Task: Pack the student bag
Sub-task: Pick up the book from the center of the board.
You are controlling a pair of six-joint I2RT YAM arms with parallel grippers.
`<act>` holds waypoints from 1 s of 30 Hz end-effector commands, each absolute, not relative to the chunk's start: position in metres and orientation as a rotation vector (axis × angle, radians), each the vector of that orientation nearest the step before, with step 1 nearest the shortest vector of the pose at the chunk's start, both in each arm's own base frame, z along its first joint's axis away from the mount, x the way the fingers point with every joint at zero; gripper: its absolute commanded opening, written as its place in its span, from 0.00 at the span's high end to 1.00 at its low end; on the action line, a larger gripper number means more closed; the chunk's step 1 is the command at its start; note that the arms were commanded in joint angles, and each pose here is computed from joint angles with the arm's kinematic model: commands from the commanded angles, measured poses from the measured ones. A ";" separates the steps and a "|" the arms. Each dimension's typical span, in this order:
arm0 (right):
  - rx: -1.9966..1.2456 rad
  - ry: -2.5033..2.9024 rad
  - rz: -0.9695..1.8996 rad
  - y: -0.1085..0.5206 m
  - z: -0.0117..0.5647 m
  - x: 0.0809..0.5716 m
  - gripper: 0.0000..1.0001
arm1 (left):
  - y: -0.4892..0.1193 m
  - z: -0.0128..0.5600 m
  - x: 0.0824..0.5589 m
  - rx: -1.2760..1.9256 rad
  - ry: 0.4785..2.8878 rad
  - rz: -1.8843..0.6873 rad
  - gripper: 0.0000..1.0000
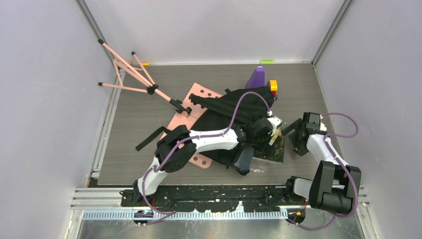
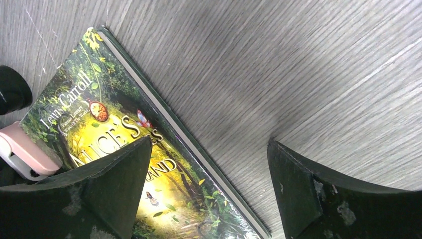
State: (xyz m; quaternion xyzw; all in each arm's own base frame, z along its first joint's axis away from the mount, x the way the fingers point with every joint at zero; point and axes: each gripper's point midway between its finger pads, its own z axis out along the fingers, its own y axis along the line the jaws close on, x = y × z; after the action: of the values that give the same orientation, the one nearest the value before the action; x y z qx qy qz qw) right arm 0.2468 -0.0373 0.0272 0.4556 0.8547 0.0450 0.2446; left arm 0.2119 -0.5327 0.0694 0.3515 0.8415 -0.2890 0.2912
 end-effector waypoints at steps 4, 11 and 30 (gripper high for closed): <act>1.245 2.323 0.072 -0.045 0.034 0.245 0.07 | -0.447 0.016 0.265 0.719 2.481 -0.489 0.11; 1.249 2.345 0.087 -0.041 0.029 0.242 0.07 | -0.418 0.009 0.277 0.657 2.498 -0.331 0.08; 1.252 2.393 0.166 -0.029 0.015 0.242 0.08 | -0.432 -0.018 0.263 0.526 2.621 -0.488 0.03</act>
State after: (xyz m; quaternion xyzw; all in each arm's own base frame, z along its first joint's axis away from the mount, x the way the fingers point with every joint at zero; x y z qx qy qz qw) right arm 0.2443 -0.0365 0.0255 0.4564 0.8566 0.0443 0.2364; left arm 0.2378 -0.5020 0.0541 0.2932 0.8679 -0.2742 0.2925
